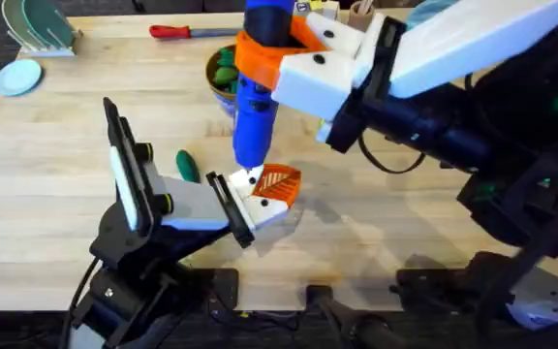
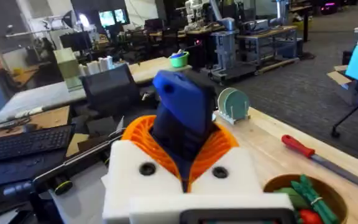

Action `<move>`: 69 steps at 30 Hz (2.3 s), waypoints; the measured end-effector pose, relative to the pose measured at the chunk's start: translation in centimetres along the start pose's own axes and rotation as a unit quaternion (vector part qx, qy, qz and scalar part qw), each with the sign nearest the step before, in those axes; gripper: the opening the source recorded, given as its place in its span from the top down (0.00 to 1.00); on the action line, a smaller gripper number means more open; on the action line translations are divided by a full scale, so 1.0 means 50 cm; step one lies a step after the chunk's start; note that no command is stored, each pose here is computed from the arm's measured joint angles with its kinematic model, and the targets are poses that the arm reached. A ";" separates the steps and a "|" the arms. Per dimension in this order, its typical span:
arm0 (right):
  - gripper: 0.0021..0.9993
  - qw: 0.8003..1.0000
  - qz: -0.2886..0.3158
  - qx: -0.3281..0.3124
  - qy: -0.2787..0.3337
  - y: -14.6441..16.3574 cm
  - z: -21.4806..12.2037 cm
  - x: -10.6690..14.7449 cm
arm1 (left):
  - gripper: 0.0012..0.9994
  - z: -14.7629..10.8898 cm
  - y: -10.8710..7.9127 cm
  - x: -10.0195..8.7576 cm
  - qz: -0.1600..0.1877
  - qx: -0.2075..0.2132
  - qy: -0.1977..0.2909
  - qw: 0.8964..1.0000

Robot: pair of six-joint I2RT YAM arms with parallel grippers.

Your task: Pick up the gripper from the table and insert it into the empty holder that is missing its gripper. Then pick up a screw, insert it into the mounting hole, and use the screwdriver to tighten it. Finally, clean up the table by picking up the vegetable and placing it into the bucket.

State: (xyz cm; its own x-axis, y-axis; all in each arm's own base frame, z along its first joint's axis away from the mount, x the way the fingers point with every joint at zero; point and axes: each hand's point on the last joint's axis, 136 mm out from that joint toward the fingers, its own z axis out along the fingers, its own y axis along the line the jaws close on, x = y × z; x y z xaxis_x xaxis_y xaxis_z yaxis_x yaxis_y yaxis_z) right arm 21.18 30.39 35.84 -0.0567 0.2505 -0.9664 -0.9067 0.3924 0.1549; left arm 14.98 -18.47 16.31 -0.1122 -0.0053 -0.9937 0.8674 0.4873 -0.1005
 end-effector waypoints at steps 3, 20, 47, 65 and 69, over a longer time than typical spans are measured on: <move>0.98 1.000 0.000 -0.011 0.003 0.007 0.000 0.002 | 1.00 0.000 0.000 0.000 0.000 0.000 0.000 1.000; 0.98 1.000 -0.006 -0.018 0.004 0.009 -0.001 0.002 | 1.00 0.000 0.000 0.000 0.000 0.000 0.000 1.000; 0.98 0.999 -0.010 -0.032 0.019 0.009 -0.005 0.014 | 1.00 0.000 0.000 0.000 0.000 0.000 0.000 1.000; 0.98 0.999 -0.006 -0.031 0.023 0.004 0.003 0.025 | 1.00 0.000 0.000 0.000 0.000 0.000 0.000 1.000; 0.98 0.999 -0.006 -0.031 0.023 0.004 0.003 0.025 | 1.00 0.000 0.000 0.000 0.000 0.000 0.000 1.000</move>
State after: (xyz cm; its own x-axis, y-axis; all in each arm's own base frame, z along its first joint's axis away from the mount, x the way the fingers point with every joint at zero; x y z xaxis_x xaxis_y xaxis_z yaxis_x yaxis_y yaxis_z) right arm 21.00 30.90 34.68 -0.0632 0.2038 -0.9770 -0.9312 0.3401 0.1312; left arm 14.99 -18.47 16.30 -0.1129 -0.0052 -0.9936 0.8671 0.4877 -0.1011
